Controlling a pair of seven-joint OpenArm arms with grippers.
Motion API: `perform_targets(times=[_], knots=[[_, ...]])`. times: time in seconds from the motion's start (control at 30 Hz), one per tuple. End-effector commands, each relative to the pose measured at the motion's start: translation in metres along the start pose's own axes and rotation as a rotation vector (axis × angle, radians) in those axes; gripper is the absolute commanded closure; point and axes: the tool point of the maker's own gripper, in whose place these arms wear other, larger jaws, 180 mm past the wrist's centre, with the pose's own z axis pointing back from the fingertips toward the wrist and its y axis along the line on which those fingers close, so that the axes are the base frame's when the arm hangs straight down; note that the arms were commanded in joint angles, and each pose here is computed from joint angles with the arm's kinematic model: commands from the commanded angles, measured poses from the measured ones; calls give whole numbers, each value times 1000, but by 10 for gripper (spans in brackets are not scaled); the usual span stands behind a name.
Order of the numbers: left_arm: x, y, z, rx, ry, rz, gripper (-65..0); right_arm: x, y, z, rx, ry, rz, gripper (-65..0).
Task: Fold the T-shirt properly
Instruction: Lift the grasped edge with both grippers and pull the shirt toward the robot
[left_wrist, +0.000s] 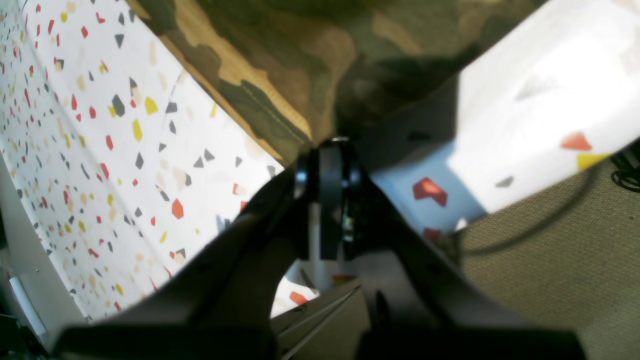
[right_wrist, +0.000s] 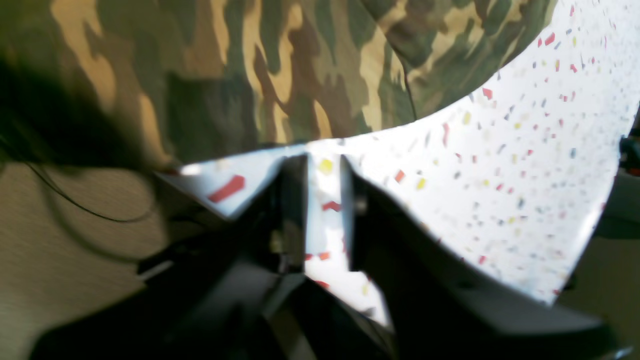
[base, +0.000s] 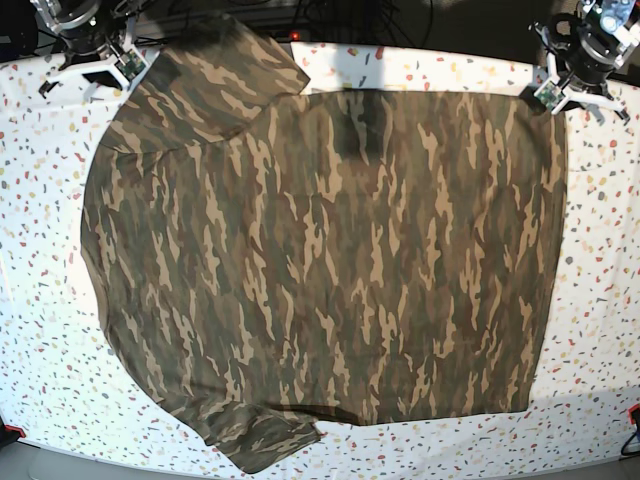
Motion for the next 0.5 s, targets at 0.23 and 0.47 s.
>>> perform_targets(times=[0.23, 0.47], knots=[[13, 14, -2, 28, -33, -10, 0, 0, 5, -2, 37, -37, 254, -239], [13, 14, -2, 29, -34, -10, 0, -10, 1, -22, 28, -11, 355, -239]])
